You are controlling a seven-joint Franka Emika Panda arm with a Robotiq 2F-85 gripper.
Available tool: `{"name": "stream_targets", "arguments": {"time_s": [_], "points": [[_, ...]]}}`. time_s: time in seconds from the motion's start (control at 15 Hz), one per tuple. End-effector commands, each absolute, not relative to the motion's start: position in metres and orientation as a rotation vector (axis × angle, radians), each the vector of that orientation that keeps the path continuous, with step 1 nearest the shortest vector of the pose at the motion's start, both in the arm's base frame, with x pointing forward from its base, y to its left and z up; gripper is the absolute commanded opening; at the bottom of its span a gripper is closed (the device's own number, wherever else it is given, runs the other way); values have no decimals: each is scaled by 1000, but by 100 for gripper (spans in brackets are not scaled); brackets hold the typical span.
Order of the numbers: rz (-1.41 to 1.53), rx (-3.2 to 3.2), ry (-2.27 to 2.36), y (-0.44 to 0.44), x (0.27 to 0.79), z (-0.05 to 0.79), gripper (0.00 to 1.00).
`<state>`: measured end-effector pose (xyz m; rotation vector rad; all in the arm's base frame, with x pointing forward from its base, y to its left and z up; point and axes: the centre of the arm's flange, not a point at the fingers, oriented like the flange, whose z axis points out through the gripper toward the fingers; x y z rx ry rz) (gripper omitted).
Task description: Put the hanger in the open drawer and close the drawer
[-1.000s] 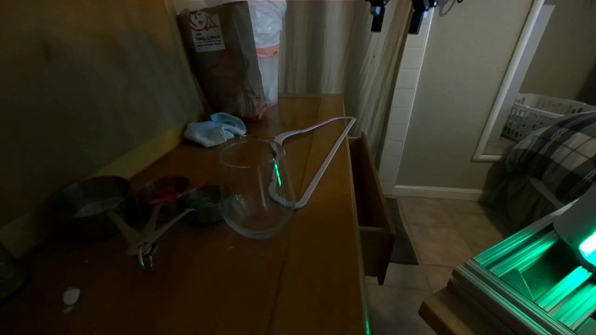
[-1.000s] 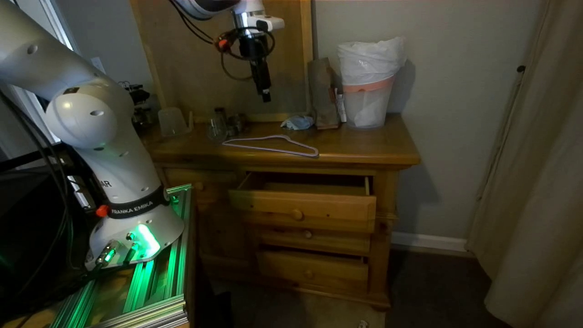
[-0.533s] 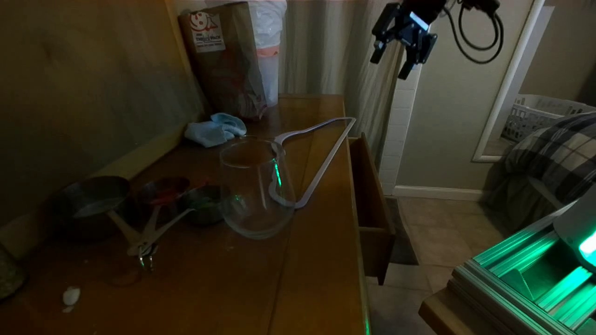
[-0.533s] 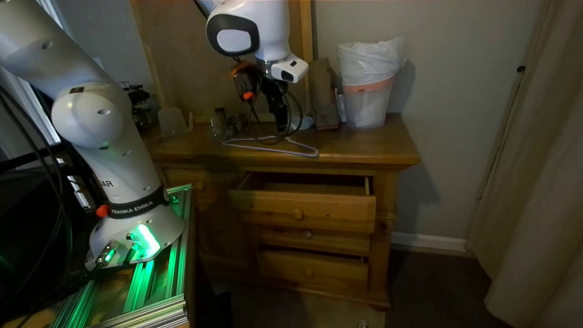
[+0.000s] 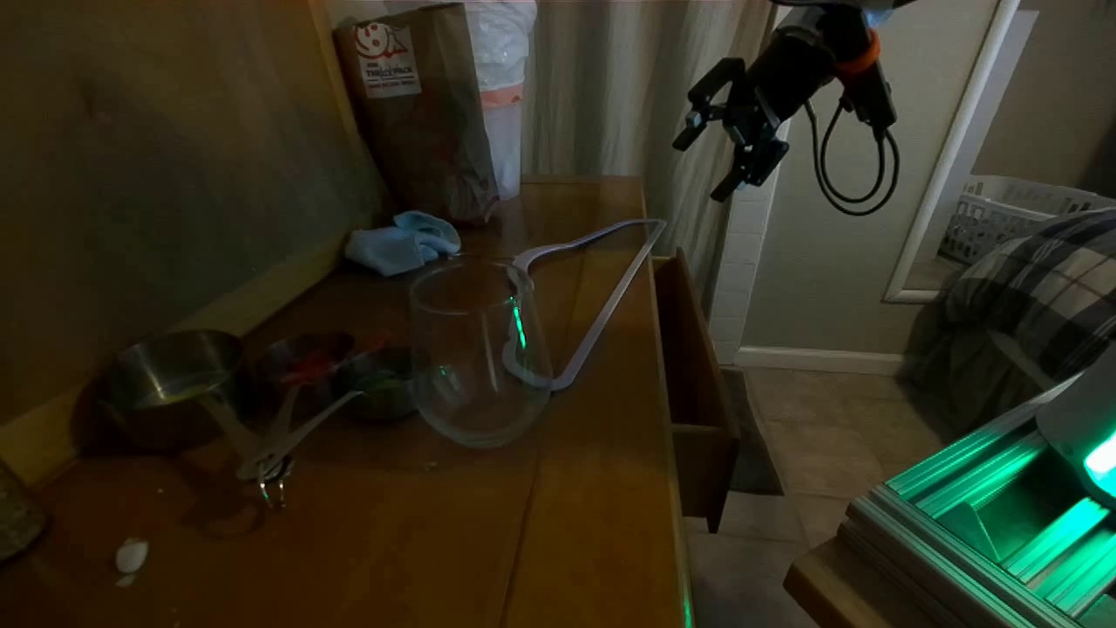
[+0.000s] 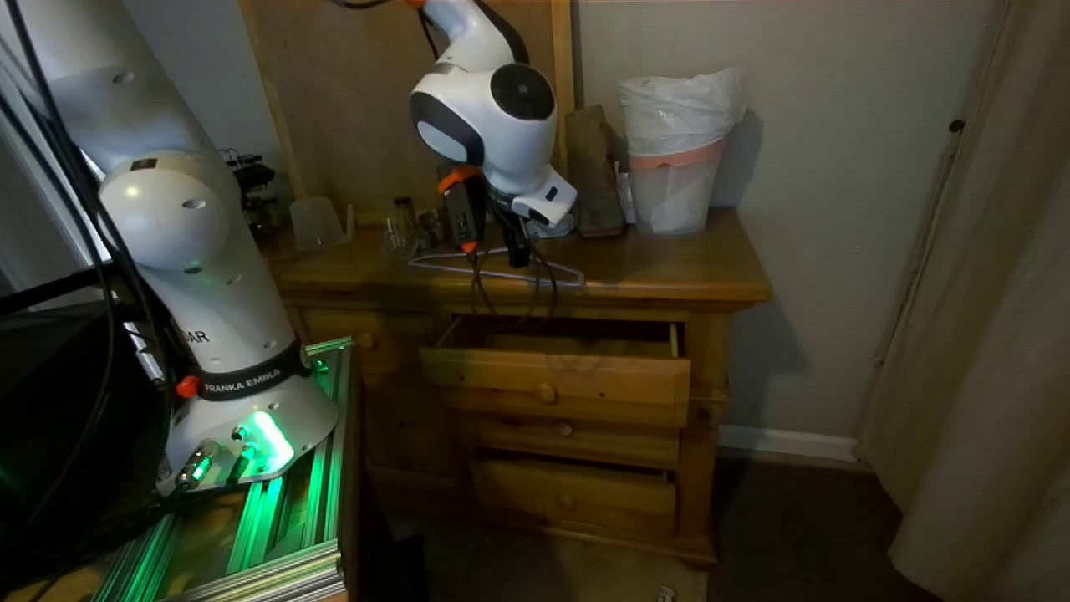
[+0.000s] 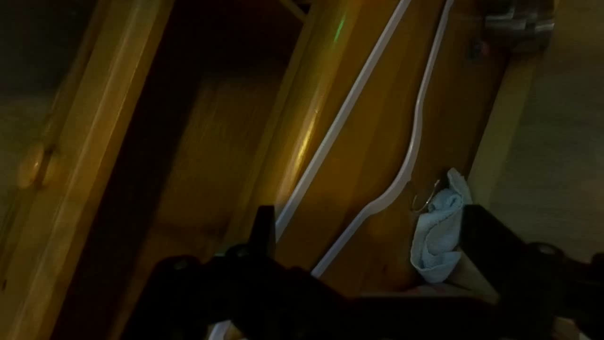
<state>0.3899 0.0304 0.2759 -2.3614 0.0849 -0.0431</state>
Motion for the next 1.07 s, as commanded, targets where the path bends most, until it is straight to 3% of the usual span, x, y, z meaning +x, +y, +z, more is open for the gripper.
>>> {"name": "stream_targets", "arguments": {"time_s": [0.0,1.0], "points": [[-22,-2345,91,30,390,267,100],[-51,-2113,101,2,428,195,100]]}}
